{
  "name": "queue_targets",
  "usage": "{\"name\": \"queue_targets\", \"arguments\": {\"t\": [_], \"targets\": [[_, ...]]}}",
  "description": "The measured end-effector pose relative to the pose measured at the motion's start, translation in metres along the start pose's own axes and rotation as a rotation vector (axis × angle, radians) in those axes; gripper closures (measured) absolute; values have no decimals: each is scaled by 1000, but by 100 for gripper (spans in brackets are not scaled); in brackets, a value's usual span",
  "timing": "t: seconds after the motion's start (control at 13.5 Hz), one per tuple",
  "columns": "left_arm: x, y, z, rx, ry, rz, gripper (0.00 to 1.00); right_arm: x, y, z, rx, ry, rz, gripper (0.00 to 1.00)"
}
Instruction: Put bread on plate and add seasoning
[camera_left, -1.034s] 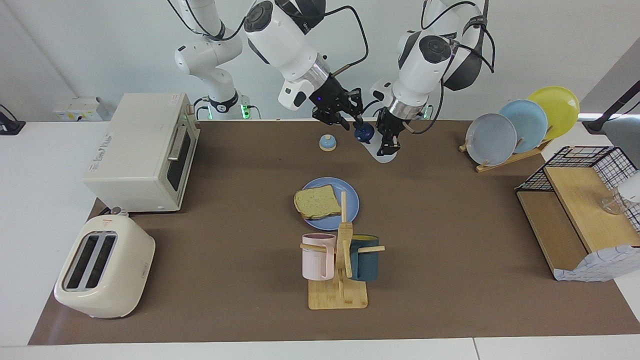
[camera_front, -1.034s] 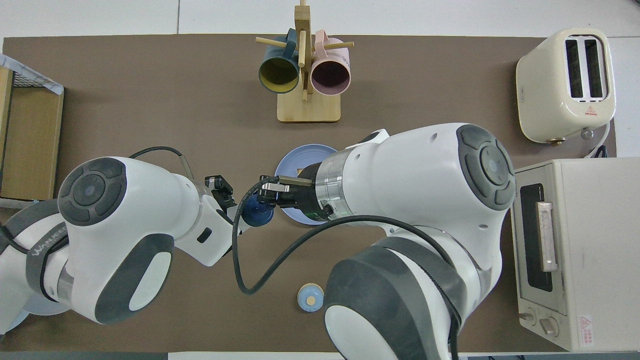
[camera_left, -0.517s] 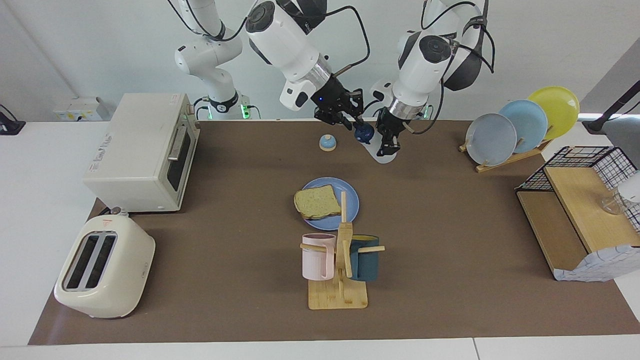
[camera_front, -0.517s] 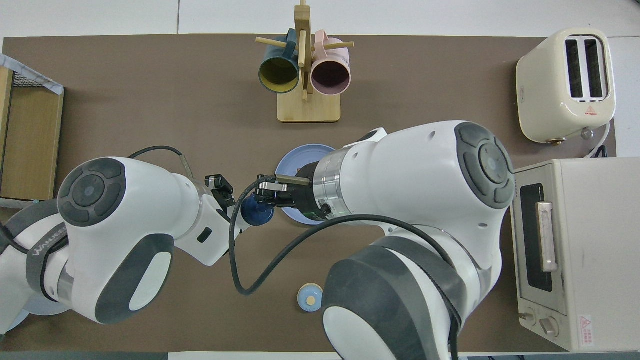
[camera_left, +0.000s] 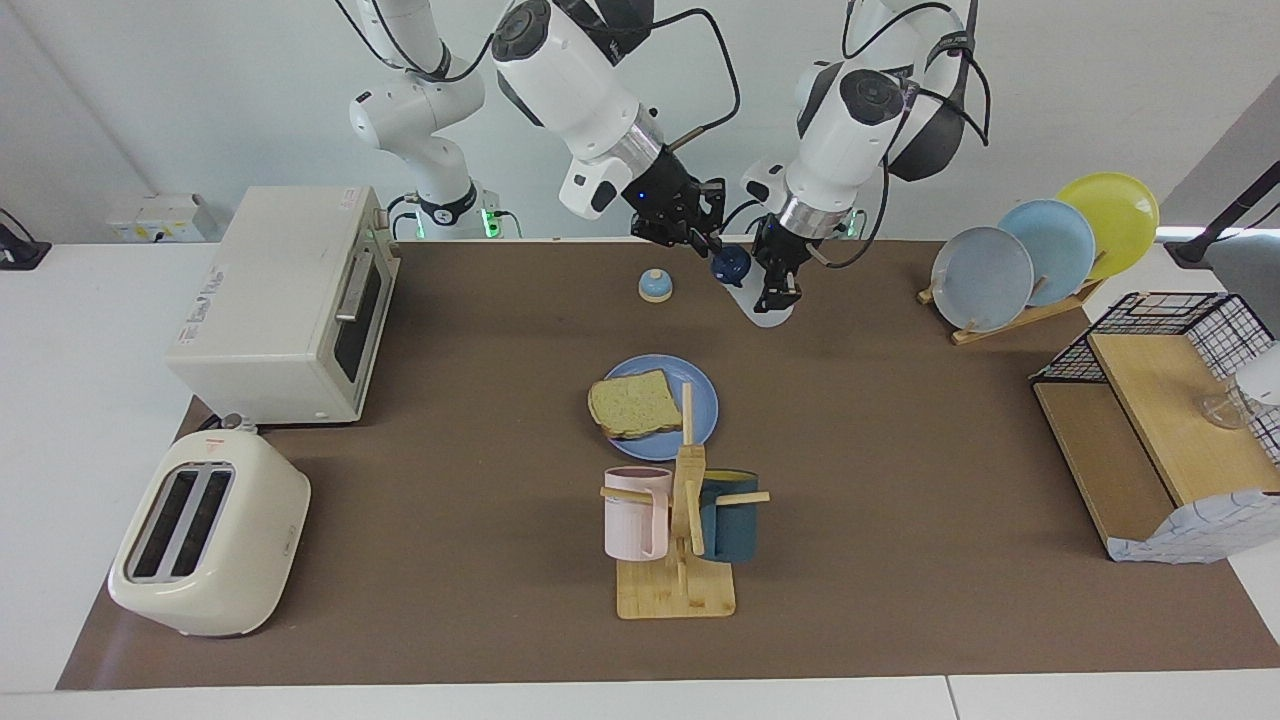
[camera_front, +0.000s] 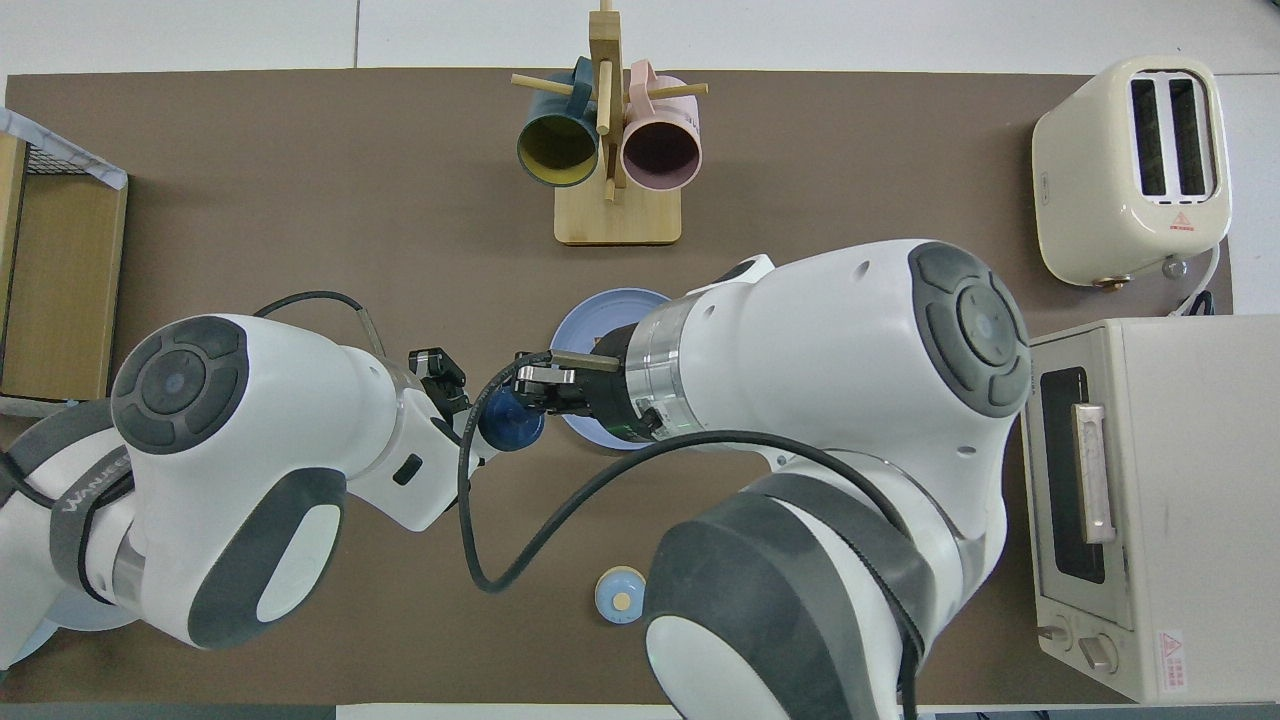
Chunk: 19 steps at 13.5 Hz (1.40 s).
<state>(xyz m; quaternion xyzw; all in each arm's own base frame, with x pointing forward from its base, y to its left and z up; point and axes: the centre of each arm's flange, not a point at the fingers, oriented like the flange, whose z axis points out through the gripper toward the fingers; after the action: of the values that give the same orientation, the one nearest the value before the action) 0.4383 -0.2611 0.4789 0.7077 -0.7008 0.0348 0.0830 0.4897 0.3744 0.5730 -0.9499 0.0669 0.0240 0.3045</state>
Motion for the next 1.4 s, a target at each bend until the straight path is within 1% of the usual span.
{"name": "queue_targets", "arguments": {"t": [0.07,0.22,0.44,0.59,0.66,1.26,1.4], "targets": [[0,0,0,1,0,0,53,0,0,0,-2,0,-2,79],[0,0,0,1,1,0,53,-3,-2,3,-5,-3,-7,79],[0,0,0,2,1,-1,53,-3,-3,3,-6,-4,-9,81],[0,0,0,2,1,-1,53,-3,-2,3,-7,-3,-10,84],[-1,0,0,1,1,-3,53,-3,-2,3,-7,-2,-10,88],[0,-1,0,6,4,-8,53,-1,-2,2,-4,2,5,88],[0,-1,-1,8,6,-13,53,1,0,1,16,-7,30,88]]}}
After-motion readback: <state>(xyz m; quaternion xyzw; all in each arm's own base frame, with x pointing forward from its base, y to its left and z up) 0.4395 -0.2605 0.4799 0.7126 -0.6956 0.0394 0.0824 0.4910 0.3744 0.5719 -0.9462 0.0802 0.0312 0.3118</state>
